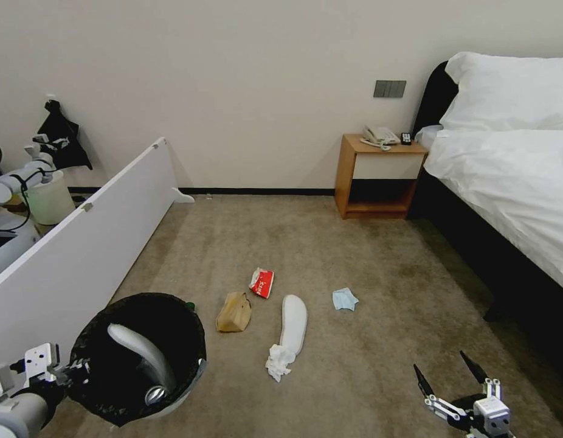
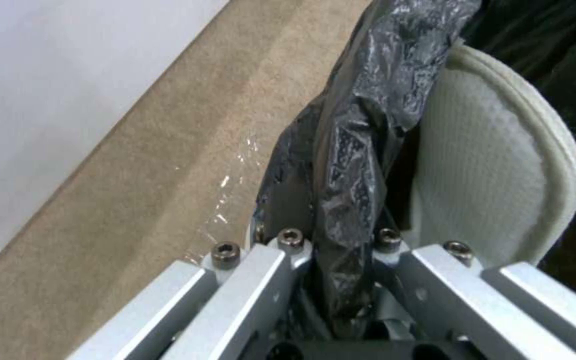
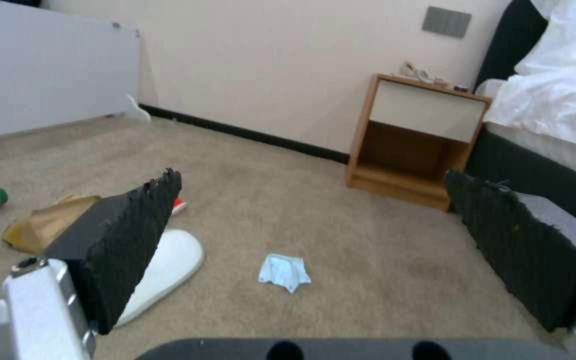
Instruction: Pick up the trash bin, then pick up the garbage from the floor and place it into the trash bin.
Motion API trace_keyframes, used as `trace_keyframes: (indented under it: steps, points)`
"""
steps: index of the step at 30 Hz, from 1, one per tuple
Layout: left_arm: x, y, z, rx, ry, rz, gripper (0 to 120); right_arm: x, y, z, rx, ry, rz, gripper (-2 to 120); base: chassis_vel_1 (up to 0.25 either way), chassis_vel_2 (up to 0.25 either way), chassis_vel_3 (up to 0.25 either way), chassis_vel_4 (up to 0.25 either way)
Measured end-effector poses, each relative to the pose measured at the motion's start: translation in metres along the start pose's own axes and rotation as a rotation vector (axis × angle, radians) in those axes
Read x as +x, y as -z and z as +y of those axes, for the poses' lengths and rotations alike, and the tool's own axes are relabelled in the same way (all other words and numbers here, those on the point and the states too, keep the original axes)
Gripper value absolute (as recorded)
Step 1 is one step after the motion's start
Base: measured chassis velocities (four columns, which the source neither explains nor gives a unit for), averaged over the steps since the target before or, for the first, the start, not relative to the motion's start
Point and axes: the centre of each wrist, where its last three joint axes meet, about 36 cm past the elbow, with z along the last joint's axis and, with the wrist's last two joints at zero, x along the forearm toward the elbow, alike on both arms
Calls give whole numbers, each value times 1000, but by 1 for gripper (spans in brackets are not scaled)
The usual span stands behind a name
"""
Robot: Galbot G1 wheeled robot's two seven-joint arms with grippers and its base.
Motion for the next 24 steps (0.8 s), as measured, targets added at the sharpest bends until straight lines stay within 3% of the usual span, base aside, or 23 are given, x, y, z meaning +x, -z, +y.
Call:
trace_keyframes:
  steps: [9,24]
  points:
    - [6,-6,9,-5,45,-2,3,-21,-11,6,-15,9,-31,100,-23,24,25,-17]
    - [4,-4,6,2,36,-11,3,-30,-21,21,-38,21,-31,100,-63,66,71,-62]
